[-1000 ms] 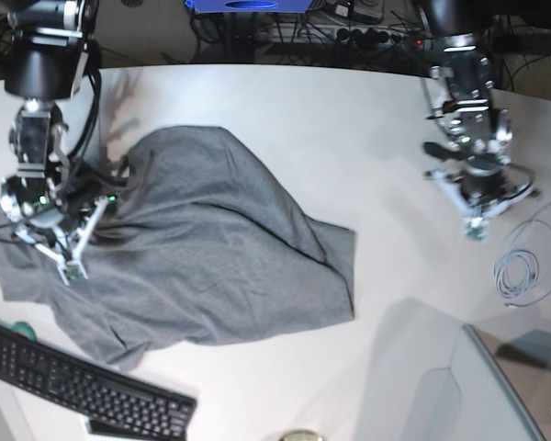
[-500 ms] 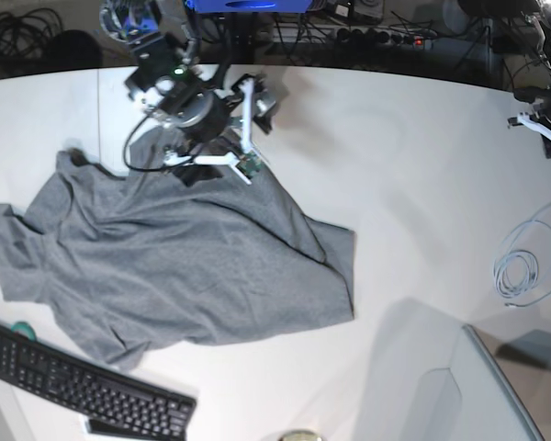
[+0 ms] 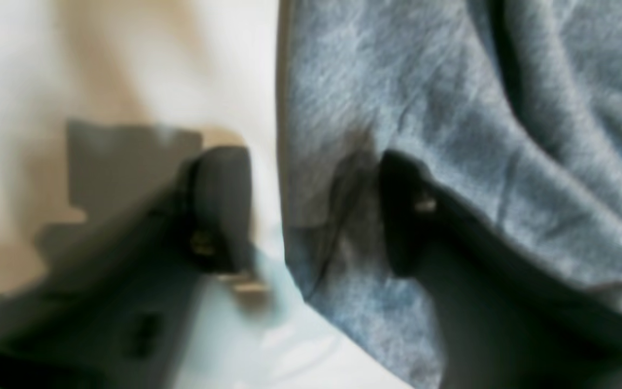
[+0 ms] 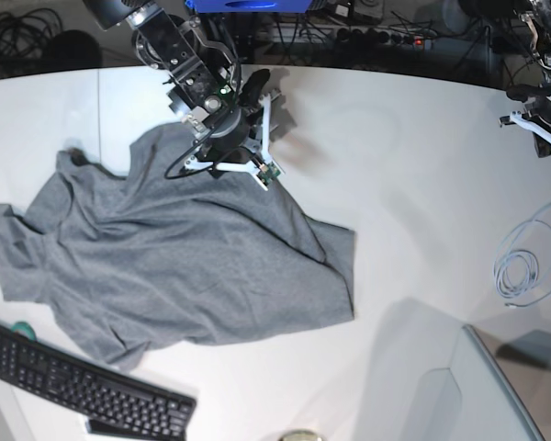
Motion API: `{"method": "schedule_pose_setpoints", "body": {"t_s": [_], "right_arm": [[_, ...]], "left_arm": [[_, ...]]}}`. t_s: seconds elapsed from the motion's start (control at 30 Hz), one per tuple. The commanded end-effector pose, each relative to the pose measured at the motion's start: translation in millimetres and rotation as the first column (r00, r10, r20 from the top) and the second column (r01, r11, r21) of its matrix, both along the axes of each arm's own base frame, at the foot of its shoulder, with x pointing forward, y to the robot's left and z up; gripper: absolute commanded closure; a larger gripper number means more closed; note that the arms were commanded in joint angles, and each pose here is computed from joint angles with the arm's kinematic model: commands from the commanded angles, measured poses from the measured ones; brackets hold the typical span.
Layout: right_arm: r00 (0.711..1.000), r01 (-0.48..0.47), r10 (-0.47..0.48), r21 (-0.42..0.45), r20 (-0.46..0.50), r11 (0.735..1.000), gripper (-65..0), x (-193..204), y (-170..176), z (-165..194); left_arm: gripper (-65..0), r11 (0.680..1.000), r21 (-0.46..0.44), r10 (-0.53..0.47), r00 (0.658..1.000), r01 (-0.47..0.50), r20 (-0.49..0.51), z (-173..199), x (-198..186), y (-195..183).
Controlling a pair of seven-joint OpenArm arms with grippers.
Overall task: Layout the t-shirt on the table in an organized manner, then fold the t-shirt properly
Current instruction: 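Grasp the t-shirt edge with the right gripper and pull it outward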
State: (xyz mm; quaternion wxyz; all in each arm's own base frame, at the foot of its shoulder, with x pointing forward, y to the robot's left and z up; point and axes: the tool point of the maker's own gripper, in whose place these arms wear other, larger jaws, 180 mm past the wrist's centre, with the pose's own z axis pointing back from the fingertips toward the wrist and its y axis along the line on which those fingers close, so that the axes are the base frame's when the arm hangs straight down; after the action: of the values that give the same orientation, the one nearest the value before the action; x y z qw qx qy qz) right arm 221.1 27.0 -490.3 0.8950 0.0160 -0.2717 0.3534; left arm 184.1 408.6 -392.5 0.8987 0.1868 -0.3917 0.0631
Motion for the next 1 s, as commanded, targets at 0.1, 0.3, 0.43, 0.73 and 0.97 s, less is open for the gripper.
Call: {"method": "schedule_pose_setpoints", "body": {"t_s": [0.1, 0.3, 0.43, 0.73, 0.97], "right_arm": [[0.999, 0.009, -0.010, 0.034, 0.031, 0.999, 0.0, 5, 8, 14], [0.991, 0.034, -0.047, 0.109, 0.122, 0.993, 0.0, 5, 10, 71], [0.976, 0.041, -0.065, 0.116, 0.209, 0.992, 0.0, 17, -5, 116], [0.942, 0.163, -0.169, 0.047, 0.290, 0.986, 0.0, 37, -75, 144], [0.893, 0.285, -0.277, 0.029, 0.355, 0.958, 0.0, 38, -136, 143]], "left_arm": [[0.0, 1.000, 0.025, -0.009, 0.999, 0.008, 0.045, 14, 10, 5], [0.0, 0.998, 0.010, -0.055, 0.998, 0.055, 0.030, 7, 17, -9], [0.0, 0.996, 0.000, -0.086, 0.996, 0.086, 0.022, 3, 20, -21], [0.0, 0.985, -0.036, -0.170, 0.985, 0.170, 0.007, -10, 34, -53], [0.0, 0.970, -0.073, -0.233, 0.972, 0.233, 0.001, -20, 42, -79]]}}
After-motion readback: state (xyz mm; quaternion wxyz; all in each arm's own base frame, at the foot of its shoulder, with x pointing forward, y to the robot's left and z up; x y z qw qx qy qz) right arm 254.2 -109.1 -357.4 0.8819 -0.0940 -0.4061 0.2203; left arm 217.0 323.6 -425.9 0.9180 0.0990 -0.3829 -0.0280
